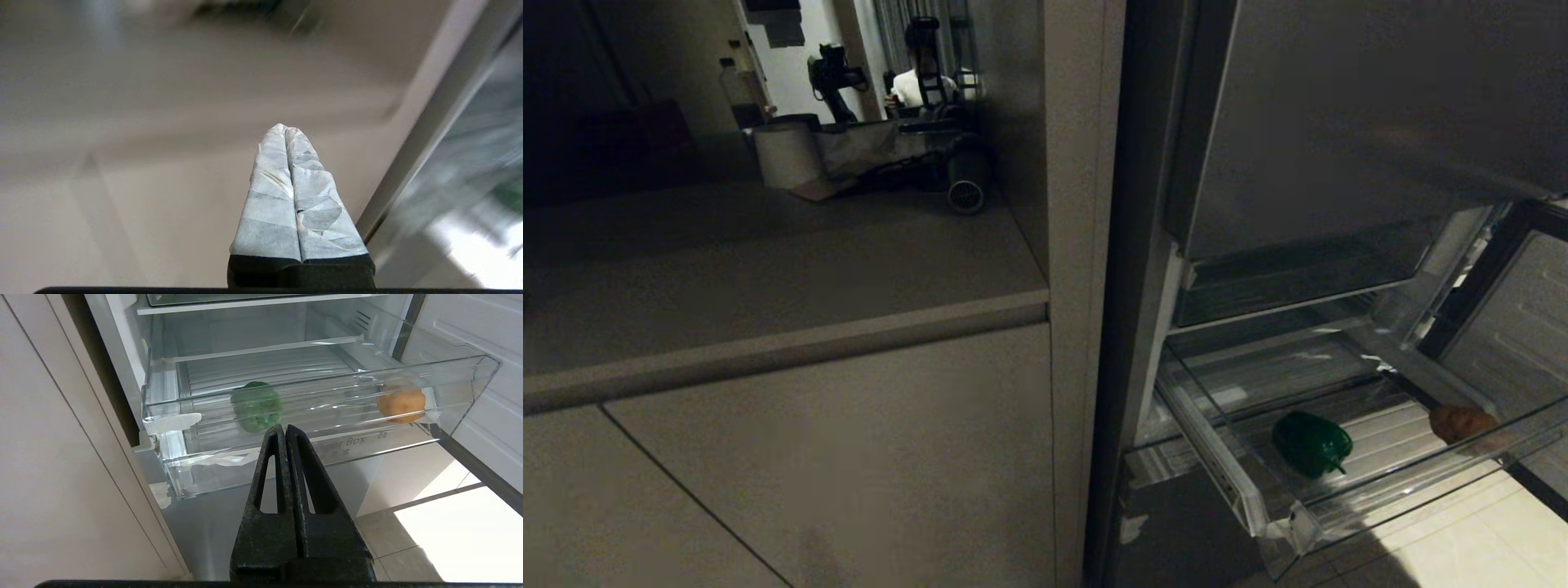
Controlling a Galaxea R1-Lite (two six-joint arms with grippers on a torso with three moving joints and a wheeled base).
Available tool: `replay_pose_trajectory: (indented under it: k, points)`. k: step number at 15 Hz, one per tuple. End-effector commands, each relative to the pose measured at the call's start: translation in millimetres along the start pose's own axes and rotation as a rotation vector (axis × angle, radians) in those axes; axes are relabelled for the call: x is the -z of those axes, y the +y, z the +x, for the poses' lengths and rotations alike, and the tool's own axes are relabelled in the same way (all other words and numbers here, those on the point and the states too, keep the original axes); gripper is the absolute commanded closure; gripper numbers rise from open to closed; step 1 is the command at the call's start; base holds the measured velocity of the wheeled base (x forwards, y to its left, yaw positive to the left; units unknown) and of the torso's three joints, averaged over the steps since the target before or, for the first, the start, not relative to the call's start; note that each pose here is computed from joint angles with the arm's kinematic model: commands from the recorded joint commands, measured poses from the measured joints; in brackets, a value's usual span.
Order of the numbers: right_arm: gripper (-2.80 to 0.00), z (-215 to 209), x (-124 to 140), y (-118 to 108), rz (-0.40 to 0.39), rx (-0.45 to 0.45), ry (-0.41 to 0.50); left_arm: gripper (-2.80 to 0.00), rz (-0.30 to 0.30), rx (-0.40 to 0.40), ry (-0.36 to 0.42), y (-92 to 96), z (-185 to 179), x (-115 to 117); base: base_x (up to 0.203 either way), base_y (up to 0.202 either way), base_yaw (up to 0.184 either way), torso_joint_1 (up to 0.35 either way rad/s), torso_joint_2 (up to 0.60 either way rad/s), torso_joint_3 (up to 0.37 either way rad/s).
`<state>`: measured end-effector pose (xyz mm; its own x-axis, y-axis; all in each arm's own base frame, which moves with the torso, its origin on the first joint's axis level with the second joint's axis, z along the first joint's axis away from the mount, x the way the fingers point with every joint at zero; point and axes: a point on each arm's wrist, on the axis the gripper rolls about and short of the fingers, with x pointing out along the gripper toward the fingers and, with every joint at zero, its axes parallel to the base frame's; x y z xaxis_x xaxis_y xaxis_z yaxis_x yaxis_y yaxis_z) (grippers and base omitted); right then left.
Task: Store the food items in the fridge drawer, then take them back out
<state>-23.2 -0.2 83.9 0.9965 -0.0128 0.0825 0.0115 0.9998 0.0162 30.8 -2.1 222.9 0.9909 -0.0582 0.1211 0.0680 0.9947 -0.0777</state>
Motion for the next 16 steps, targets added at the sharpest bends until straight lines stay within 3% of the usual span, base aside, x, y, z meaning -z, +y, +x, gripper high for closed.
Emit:
replay_pose_trajectory:
  k: [1,3,4,5,8,12,16]
  points:
    - [0.0,1.8,8.6,-0.1,0.0,0.0,0.03,0.0,0.026,-0.098,0.103,4.8,-55.9,53.4,0.0,0.0,0.0,0.0,0.0,0.0]
    - [0.0,1.8,8.6,-0.1,0.0,0.002,0.03,0.0,0.086,-0.124,0.295,9.5,-60.4,112.1,0.0,0.0,0.0,0.0,0.0,0.0]
    - [0.0,1.8,8.6,-0.1,-0.001,-0.001,0.03,0.0,0.105,-0.08,0.349,9.8,-62.6,129.0,0.0,0.0,0.0,0.0,0.0,0.0]
    - [0.0,1.8,8.5,-0.1,0.0,0.0,0.029,0.0,0.124,-0.039,0.346,9.4,-65.9,135.2,0.0,0.0,0.0,0.0,0.0,0.0]
    - [0.0,1.8,8.5,-0.1,0.0,0.0,0.029,0.0,0.186,-0.004,0.214,8.5,-76.6,138.0,0.0,0.0,0.0,0.0,0.0,0.0]
    - [0.0,1.8,8.5,-0.1,0.0,0.0,0.029,0.0,0.083,-0.069,0.21,9.8,-76.0,137.9,0.0,0.0,0.0,0.0,0.0,0.0]
    - [0.0,1.8,8.5,-0.1,0.0,0.0,0.029,0.0,0.074,-0.072,0.209,9.8,-75.9,137.9,0.0,0.0,0.0,0.0,0.0,0.0]
